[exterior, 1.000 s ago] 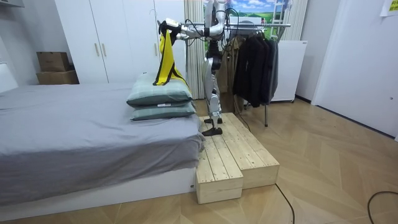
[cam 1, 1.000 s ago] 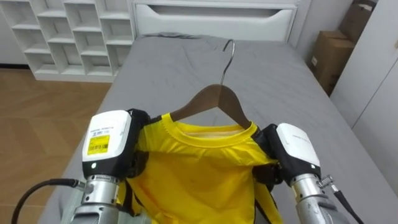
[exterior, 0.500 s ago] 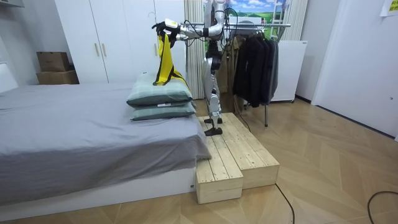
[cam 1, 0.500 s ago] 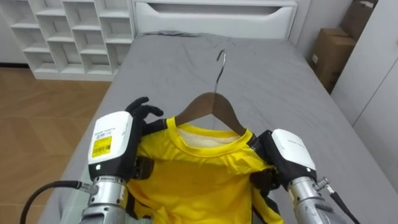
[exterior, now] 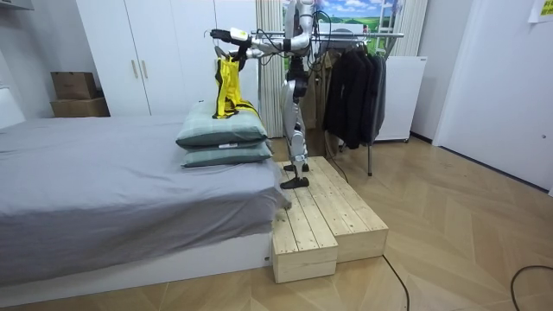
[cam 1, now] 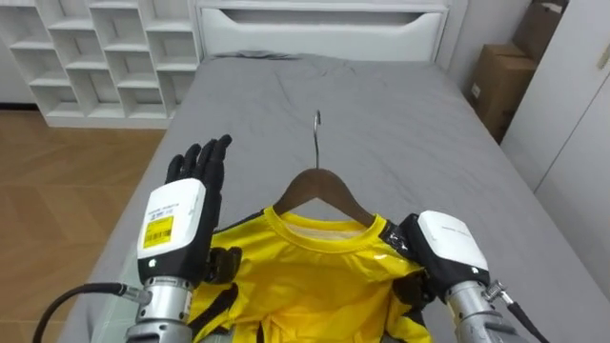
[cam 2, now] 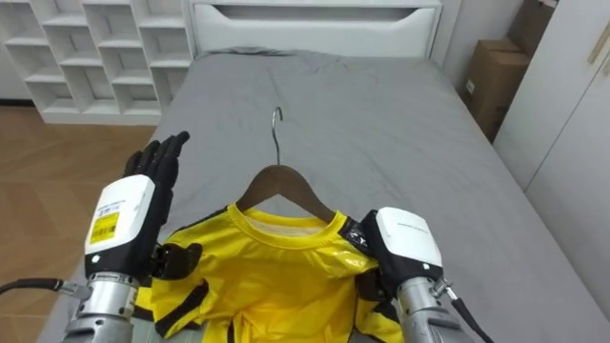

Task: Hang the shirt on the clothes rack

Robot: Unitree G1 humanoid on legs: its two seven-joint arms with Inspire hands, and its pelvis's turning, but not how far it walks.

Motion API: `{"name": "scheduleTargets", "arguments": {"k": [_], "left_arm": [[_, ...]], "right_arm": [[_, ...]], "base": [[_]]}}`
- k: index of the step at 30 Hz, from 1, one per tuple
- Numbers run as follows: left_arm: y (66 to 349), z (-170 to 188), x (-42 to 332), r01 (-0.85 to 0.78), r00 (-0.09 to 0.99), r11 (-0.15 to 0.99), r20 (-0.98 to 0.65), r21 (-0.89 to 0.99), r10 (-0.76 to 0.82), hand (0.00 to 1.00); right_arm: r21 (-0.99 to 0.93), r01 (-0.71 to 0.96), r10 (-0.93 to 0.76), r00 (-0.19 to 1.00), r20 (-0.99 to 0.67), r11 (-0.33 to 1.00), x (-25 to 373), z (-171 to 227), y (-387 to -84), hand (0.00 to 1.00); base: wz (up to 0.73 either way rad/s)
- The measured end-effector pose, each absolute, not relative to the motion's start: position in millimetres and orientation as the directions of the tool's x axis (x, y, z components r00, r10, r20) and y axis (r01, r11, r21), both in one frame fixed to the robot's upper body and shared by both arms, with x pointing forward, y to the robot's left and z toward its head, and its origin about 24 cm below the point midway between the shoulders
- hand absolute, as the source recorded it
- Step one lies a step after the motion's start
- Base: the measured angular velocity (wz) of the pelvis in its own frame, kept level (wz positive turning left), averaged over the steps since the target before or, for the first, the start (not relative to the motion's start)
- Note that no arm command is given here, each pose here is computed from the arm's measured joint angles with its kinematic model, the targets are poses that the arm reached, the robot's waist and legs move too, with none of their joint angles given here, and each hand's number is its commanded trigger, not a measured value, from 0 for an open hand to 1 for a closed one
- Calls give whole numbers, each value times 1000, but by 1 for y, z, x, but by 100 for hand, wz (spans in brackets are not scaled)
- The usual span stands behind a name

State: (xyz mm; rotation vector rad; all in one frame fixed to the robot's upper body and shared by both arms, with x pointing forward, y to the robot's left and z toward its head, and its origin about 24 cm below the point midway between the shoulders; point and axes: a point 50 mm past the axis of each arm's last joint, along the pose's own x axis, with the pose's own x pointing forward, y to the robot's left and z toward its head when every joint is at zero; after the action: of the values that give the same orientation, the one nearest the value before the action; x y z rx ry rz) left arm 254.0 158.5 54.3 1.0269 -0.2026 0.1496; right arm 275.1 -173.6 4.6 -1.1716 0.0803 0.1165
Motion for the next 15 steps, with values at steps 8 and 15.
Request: {"name": "scheduleTargets", "arguments": {"k": [8,15], "left_arm": [[161,49,252,-197,978,574,203,795,55,0],[177,39,243,-193,981,590,155,784,116,0]], "right_arm": [[-911,-134,37,991,-130,390,274,3,-177,100],[-912,-58,-33,996,-79,407,278,15,-203,100]], "base": [[-3],[0]]}}
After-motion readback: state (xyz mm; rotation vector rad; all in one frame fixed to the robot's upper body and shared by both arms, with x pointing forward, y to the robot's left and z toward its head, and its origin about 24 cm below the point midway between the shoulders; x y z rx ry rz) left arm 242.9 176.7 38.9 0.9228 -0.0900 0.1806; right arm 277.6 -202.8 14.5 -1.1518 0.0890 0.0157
